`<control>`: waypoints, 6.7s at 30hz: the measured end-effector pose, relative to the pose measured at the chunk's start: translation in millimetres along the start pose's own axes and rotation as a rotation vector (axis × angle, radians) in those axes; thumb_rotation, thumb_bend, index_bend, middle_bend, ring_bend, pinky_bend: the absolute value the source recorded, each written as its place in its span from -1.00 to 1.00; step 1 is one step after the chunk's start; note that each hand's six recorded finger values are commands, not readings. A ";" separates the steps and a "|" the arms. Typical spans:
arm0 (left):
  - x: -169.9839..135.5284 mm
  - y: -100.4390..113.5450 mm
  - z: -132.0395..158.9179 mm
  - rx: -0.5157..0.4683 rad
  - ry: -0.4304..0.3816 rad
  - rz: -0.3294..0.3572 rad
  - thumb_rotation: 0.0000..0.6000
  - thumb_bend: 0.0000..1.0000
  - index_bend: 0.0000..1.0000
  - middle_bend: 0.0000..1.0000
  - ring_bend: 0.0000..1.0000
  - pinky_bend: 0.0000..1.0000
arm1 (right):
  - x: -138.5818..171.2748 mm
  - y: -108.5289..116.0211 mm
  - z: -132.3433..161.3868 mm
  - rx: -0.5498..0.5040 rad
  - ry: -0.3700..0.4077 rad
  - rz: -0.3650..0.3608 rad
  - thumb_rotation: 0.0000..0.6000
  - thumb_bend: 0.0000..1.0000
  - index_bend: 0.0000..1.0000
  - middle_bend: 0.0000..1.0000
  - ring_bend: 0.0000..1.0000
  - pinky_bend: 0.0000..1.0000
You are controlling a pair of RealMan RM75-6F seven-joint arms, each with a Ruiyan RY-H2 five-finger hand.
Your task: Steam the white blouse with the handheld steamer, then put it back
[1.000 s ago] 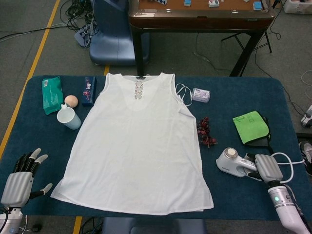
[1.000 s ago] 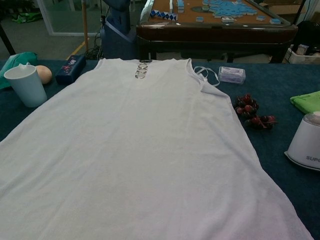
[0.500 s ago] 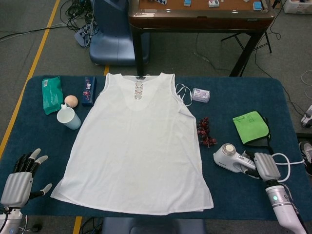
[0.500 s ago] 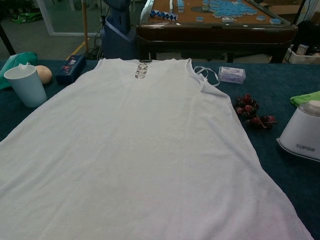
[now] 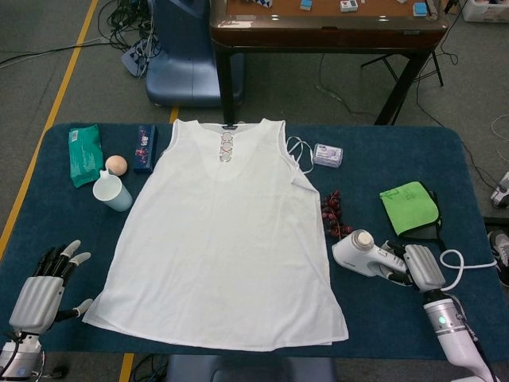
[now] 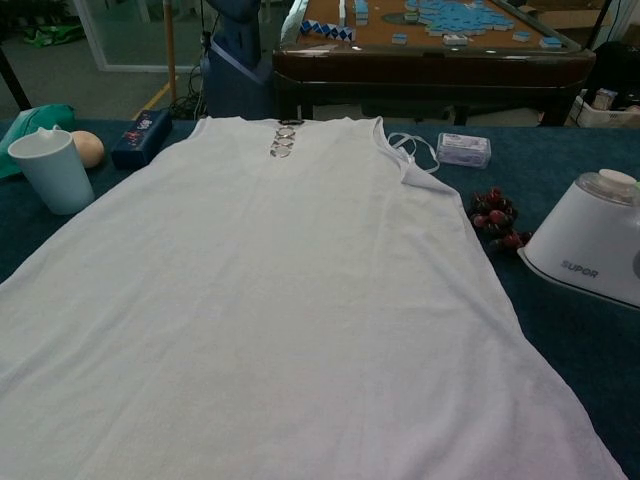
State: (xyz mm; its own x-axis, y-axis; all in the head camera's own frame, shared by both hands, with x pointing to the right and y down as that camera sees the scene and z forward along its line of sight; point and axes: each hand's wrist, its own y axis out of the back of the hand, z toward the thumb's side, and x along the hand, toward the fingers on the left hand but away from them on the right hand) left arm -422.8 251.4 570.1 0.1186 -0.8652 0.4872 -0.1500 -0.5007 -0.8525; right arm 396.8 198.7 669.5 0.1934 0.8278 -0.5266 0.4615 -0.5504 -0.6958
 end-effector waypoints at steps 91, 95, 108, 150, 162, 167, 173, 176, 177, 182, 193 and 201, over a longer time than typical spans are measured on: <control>51.8 -102.5 124.0 0.164 -0.595 -0.578 1.00 -0.74 -0.70 -0.84 -0.88 -1.00 | -101.5 -180.8 236.2 0.298 0.767 0.300 1.00 0.36 0.58 0.79 0.83 0.62; 50.8 -101.5 125.2 0.168 -0.600 -0.576 1.00 -0.74 -0.70 -0.84 -0.88 -1.00 | -103.5 -173.6 230.9 0.307 0.755 0.285 1.00 0.36 0.58 0.79 0.83 0.62; 48.5 -101.8 127.7 0.177 -0.604 -0.582 1.00 -0.74 -0.70 -0.84 -0.88 -1.00 | -116.8 -144.9 193.8 0.374 0.670 0.227 1.00 0.36 0.58 0.79 0.83 0.62; 44.6 -97.8 126.8 0.185 -0.599 -0.574 1.00 -0.74 -0.70 -0.84 -0.88 -1.00 | -79.1 -160.1 193.4 0.363 0.763 0.295 1.00 0.36 0.58 0.80 0.84 0.62; 44.5 -96.6 125.0 0.185 -0.596 -0.573 1.00 -0.74 -0.70 -0.84 -0.88 -1.00 | -108.8 -150.6 184.5 0.407 0.705 0.214 1.00 0.36 0.59 0.80 0.84 0.62; 44.8 -96.6 124.6 0.186 -0.595 -0.574 1.00 -0.74 -0.70 -0.84 -0.88 -1.00 | -114.9 -148.1 184.0 0.409 0.691 0.202 1.00 0.36 0.59 0.80 0.84 0.62; 45.3 -96.9 125.4 0.187 -0.597 -0.574 1.00 -0.74 -0.70 -0.84 -0.88 -1.00 | -105.5 -151.2 186.0 0.398 0.719 0.227 1.00 0.36 0.58 0.80 0.84 0.62; 45.6 -97.0 125.8 0.188 -0.599 -0.574 1.00 -0.74 -0.70 -0.84 -0.88 -1.00 | -98.1 -152.4 187.0 0.390 0.736 0.243 1.00 0.36 0.59 0.80 0.84 0.62; 45.6 -97.1 126.1 0.188 -0.599 -0.574 1.00 -0.74 -0.70 -0.84 -0.88 -1.00 | -95.6 -152.6 187.3 0.388 0.742 0.248 1.00 0.36 0.59 0.80 0.84 0.62; 45.3 -97.2 126.0 0.189 -0.599 -0.574 1.00 -0.74 -0.70 -0.84 -0.88 -1.00 | -79.1 -152.0 187.7 0.371 0.771 0.272 1.00 0.36 0.59 0.80 0.84 0.62; 46.2 -93.9 125.3 0.192 -0.596 -0.564 1.00 -0.74 -0.70 -0.84 -0.88 -1.00 | -50.8 -124.7 187.8 0.330 0.806 0.221 1.00 0.36 0.59 0.80 0.84 0.62; 53.2 -80.2 116.3 0.190 -0.554 -0.524 1.00 -0.74 -0.70 -0.84 -0.88 -1.00 | -40.4 -69.8 150.8 0.373 0.700 0.115 1.00 0.36 0.59 0.80 0.84 0.62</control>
State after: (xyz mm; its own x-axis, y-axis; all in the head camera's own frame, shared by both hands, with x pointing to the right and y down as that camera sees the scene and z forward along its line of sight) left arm -290.3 248.7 642.4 0.6071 -0.3526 0.7122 0.2252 -0.7831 -0.5797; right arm 226.2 187.3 665.6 0.7774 0.5714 -0.2628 0.1092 -0.5341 -0.8384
